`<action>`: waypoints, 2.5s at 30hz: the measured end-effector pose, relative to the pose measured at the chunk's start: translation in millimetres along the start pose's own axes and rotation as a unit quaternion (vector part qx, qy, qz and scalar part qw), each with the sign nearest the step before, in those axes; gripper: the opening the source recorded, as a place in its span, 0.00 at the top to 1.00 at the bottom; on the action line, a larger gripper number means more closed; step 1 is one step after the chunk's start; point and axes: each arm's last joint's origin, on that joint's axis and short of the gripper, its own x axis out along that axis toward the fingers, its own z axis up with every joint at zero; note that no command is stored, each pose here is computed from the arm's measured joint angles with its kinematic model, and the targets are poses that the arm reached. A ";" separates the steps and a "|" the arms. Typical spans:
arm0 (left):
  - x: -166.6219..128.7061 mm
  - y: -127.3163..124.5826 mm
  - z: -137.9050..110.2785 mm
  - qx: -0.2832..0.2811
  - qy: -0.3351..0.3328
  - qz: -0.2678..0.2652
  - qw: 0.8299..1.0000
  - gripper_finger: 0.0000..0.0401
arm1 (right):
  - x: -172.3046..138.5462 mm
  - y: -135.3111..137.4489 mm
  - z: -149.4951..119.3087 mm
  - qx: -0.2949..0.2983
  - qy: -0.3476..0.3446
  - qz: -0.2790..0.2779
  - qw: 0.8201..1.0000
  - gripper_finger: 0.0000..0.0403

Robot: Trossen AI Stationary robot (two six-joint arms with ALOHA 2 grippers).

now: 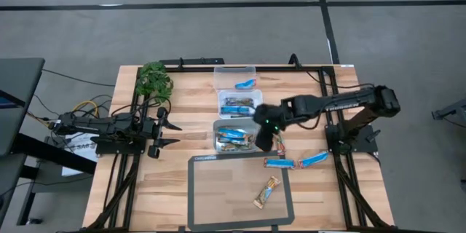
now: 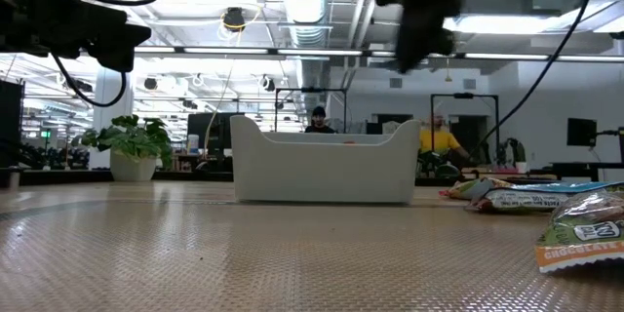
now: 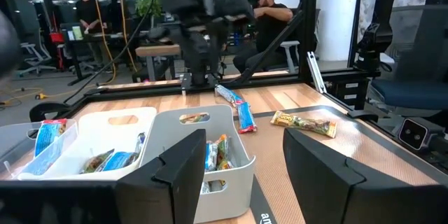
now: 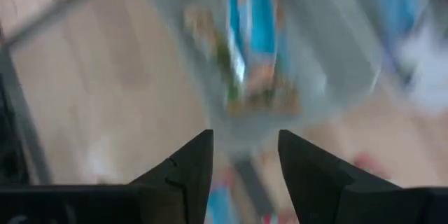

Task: Pick and place Granola Bars by type
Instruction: Put the red granola bar into the transparent bin

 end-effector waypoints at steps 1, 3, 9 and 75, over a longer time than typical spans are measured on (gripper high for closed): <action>0.0 0.0 -0.2 0.000 0.000 0.000 1.000 0.54 | 0.1 3.0 -6.0 0.009 0.022 -0.001 1.000 0.62; 0.0 0.0 -0.1 0.000 0.000 0.000 1.000 0.54 | -0.3 7.1 -17.6 0.029 0.063 -0.019 0.997 0.62; 0.0 0.0 -0.1 0.000 0.000 0.000 1.000 0.54 | 8.5 1.0 -44.4 0.116 0.115 -0.115 0.980 0.62; 0.0 0.0 -0.1 0.000 0.000 0.000 1.000 0.54 | 72.7 -58.5 -67.1 0.185 -0.043 -0.207 0.960 0.86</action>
